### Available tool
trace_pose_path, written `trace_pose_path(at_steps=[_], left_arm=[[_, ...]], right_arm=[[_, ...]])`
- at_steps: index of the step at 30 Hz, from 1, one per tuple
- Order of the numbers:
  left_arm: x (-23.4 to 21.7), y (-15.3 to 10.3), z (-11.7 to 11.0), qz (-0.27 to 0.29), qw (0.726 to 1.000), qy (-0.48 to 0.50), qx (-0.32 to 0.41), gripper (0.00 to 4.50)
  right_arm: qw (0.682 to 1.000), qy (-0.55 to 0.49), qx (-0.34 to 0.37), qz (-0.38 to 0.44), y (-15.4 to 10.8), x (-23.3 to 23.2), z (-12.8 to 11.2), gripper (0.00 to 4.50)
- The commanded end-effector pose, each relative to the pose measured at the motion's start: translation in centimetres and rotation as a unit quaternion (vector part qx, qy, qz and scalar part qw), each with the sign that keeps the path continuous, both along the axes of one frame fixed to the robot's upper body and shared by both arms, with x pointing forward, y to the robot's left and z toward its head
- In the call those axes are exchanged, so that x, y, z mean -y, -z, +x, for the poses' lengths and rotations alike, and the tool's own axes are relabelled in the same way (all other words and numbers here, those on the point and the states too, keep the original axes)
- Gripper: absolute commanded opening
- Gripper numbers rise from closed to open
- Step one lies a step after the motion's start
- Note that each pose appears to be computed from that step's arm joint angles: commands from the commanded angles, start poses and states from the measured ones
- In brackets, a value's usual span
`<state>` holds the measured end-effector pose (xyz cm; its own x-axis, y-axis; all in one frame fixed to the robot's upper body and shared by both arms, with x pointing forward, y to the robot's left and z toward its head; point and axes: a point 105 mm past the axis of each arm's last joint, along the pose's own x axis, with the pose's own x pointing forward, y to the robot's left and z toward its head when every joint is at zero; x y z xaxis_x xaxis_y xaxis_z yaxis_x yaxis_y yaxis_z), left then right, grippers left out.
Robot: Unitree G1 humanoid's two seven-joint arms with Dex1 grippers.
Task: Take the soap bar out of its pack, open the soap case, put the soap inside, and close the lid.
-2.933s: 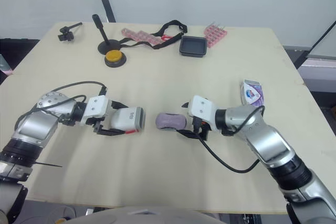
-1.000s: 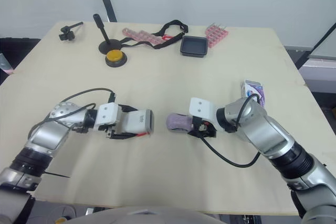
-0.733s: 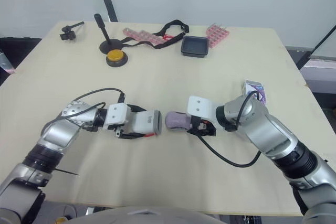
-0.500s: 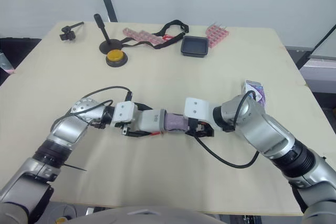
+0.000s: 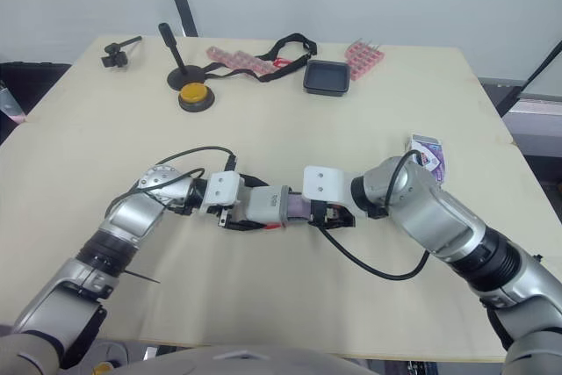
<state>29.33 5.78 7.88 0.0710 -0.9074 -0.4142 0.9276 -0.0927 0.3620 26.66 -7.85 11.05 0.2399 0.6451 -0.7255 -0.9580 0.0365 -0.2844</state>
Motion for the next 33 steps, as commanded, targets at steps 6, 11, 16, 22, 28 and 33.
trace_pose_path(at_steps=[6, 11, 16, 22, 28, 33], left_arm=[[1.0, -0.7, 0.7, -0.008, 0.999, 0.002, 0.032, 3.48], [1.3, -1.0, 0.8, -0.022, 0.999, -0.001, 0.032, 3.48], [1.1, -1.1, 1.1, -0.025, 0.999, -0.011, 0.039, 3.48], [0.5, -1.2, 1.1, -0.025, 0.999, -0.016, 0.042, 3.48], [0.6, -2.0, 1.0, -0.032, 0.998, -0.011, 0.049, 3.48], [0.9, -2.7, 0.9, -0.039, 0.998, -0.007, 0.057, 3.48]], right_arm=[[0.998, -0.039, 0.044, 0.024, -2.0, -1.6, 0.3, 3.03], [0.997, -0.038, 0.048, 0.05, -3.1, -2.0, 0.4, 4.47], [0.997, -0.024, 0.063, 0.039, -3.2, 0.0, 0.9, 4.47], [0.998, 0.037, 0.058, -0.005, -1.8, 3.5, 2.4, 4.47], [0.997, 0.054, 0.054, -0.005, -0.7, 3.3, 2.9, 3.38], [0.998, 0.04, 0.039, 0.014, -0.6, 2.1, 2.6, 1.68]])
